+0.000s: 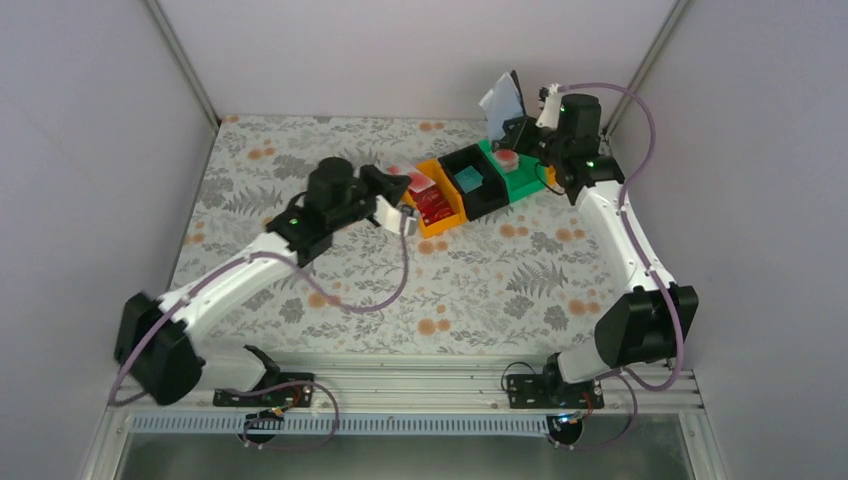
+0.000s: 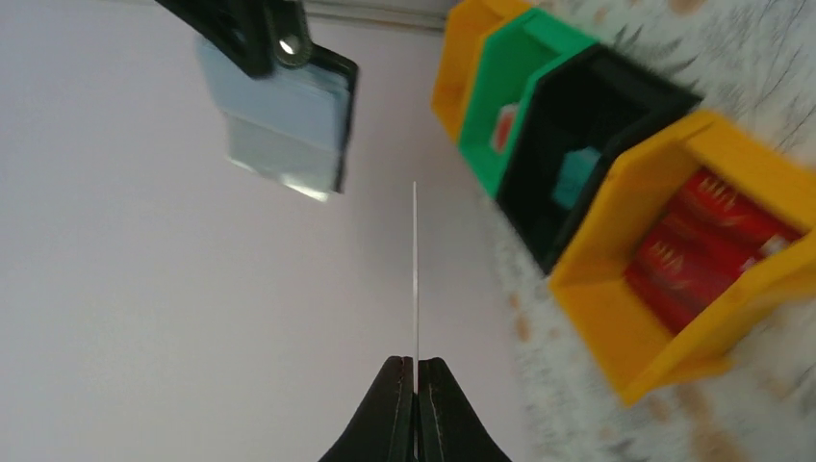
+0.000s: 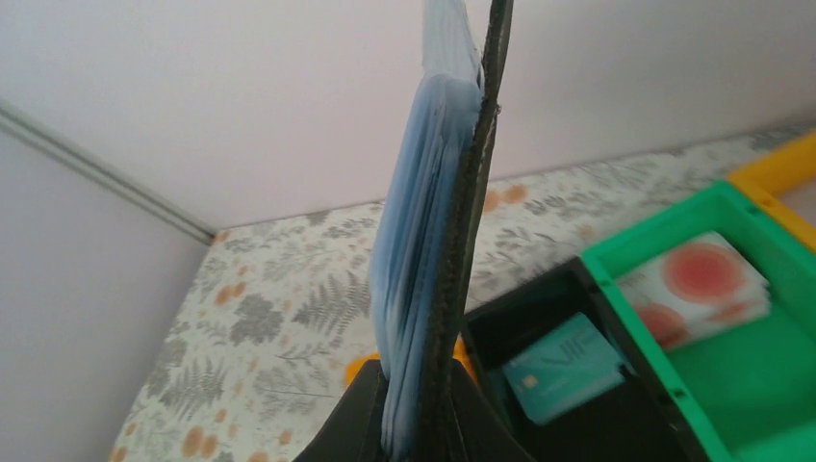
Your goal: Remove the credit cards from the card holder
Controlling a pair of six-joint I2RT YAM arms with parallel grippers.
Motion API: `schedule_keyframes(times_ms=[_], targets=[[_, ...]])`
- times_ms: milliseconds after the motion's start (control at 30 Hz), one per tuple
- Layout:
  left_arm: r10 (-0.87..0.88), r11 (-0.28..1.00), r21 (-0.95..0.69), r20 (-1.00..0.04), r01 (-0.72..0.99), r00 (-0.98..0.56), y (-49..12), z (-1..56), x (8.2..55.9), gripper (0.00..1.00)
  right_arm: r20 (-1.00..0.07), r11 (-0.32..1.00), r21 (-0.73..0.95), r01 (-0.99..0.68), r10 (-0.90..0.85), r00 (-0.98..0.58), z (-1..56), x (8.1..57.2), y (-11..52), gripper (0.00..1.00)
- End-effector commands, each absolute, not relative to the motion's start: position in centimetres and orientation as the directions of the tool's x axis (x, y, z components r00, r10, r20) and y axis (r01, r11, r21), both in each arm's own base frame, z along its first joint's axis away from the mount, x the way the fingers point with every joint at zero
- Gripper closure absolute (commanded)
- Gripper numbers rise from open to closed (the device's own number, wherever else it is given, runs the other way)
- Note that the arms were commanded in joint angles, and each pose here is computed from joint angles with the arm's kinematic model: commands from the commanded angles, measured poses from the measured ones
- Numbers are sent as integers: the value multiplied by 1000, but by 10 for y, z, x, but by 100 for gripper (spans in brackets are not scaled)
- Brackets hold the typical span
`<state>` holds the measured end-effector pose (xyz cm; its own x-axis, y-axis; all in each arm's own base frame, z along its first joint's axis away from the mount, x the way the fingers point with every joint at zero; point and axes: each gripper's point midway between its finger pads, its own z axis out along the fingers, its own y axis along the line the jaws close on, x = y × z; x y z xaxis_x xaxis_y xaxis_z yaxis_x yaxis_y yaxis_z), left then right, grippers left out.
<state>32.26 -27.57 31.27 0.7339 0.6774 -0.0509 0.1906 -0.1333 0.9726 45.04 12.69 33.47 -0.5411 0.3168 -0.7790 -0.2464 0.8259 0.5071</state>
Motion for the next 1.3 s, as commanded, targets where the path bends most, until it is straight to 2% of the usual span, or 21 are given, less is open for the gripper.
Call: schedule_keyframes(times_ms=[0, 100, 200, 367, 467, 633, 733, 800, 900, 1100, 1267], targets=[[739, 53, 902, -323, 428, 591, -314, 293, 351, 98, -768, 868, 487, -103, 368, -524, 330, 439, 90, 96], [779, 158, 812, -452, 563, 434, -333, 276, 371, 97, -753, 864, 497, -80, 384, -534, 324, 431, 81, 96], [786, 218, 777, -498, 590, 365, -335, 270, 376, 98, -787, 858, 484, -175, 338, -516, 333, 418, 86, 96], [794, 239, 782, -499, 575, 348, -343, 271, 383, 98, -734, 859, 506, -79, 380, -563, 310, 414, 52, 96], [792, 265, 807, -495, 528, 359, -348, 280, 392, 98, -671, 784, 596, -171, 369, -643, 291, 404, 60, 96], [805, 292, 868, -450, 402, 386, -339, 303, 399, 97, -506, 550, 760, -346, 168, -846, 250, 346, 122, 96], [803, 305, 906, -410, 292, 433, -333, 328, 399, 98, -454, 504, 766, -399, -16, -891, 218, 294, 164, 96], [786, 332, 904, -423, 269, 451, -333, 342, 397, 98, -371, 490, 793, -362, -82, -925, 190, 269, 182, 96], [768, 364, 892, -451, 269, 455, -334, 351, 395, 97, -312, 510, 785, -352, -167, -935, 154, 250, 205, 96], [764, 338, 902, -430, 270, 481, -339, 346, 386, 98, -196, 548, 776, -312, -262, -945, 92, 240, 225, 96], [765, 309, 915, -401, 259, 504, -341, 343, 381, 98, -90, 515, 817, -257, -327, -941, 61, 228, 238, 96]])
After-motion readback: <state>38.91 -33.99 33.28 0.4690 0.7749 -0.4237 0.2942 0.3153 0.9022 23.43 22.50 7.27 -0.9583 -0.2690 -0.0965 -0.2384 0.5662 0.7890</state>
